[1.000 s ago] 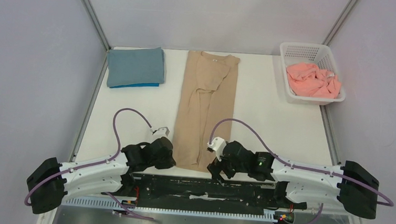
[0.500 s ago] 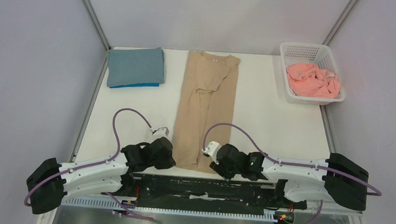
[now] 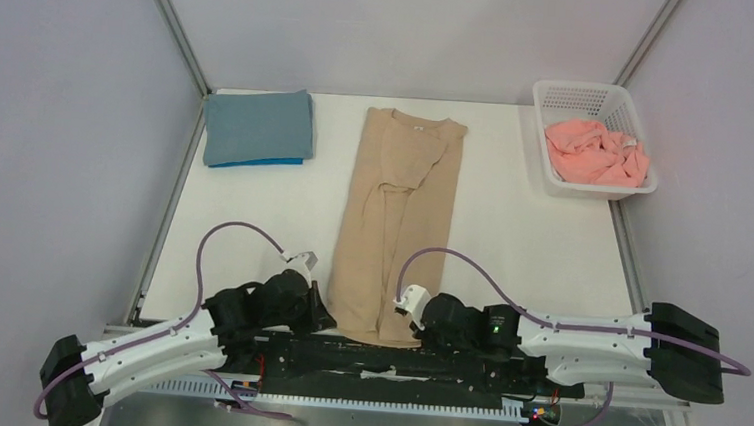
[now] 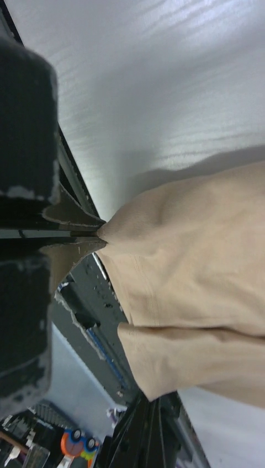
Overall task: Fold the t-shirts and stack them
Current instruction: Grab the bottom of the folded rectangular tshirt with both arms, then fold the folded rectangular tshirt in 1/3 of the way
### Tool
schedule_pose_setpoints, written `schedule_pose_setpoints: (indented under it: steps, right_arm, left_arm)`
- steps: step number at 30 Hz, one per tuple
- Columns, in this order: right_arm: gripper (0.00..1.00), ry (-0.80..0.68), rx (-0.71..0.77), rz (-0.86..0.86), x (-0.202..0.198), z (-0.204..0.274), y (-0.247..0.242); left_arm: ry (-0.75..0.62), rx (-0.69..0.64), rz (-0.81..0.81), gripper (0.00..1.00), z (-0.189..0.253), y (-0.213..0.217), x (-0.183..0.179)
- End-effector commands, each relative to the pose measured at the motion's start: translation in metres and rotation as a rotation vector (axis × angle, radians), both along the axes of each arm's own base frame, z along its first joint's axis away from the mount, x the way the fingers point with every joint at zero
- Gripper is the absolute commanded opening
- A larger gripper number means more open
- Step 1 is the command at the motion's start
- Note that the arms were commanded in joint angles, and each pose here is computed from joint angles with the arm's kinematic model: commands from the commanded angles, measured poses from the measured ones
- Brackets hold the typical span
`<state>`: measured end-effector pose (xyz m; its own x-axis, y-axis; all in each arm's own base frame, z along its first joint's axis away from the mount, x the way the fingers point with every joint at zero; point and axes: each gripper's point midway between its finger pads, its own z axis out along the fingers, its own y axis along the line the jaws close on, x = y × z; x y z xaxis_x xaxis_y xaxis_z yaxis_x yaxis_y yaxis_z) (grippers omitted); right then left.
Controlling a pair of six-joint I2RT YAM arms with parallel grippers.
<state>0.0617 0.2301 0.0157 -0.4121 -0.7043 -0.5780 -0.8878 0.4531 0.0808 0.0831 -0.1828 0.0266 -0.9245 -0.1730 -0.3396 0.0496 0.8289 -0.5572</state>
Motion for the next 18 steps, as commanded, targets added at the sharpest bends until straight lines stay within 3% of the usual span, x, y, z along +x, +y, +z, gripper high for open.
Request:
schedule_pose_setpoints:
  steps: [1,11,18]
  right_arm:
    - [0.00,-0.032,0.049,-0.087,0.009,0.016,0.006]
    - [0.00,-0.307,0.126,-0.305,0.074,0.073,0.014]
    - [0.00,-0.353,0.170,-0.432,0.125,0.096,0.008]
  left_arm:
    - [-0.031,-0.143,-0.030,0.02,0.027,-0.021,0.001]
    - [-0.239,-0.094,0.110,0.02,0.072,-0.033,0.061]
    - [-0.387,-0.021,0.194,0.02,0.116,-0.041,0.114]
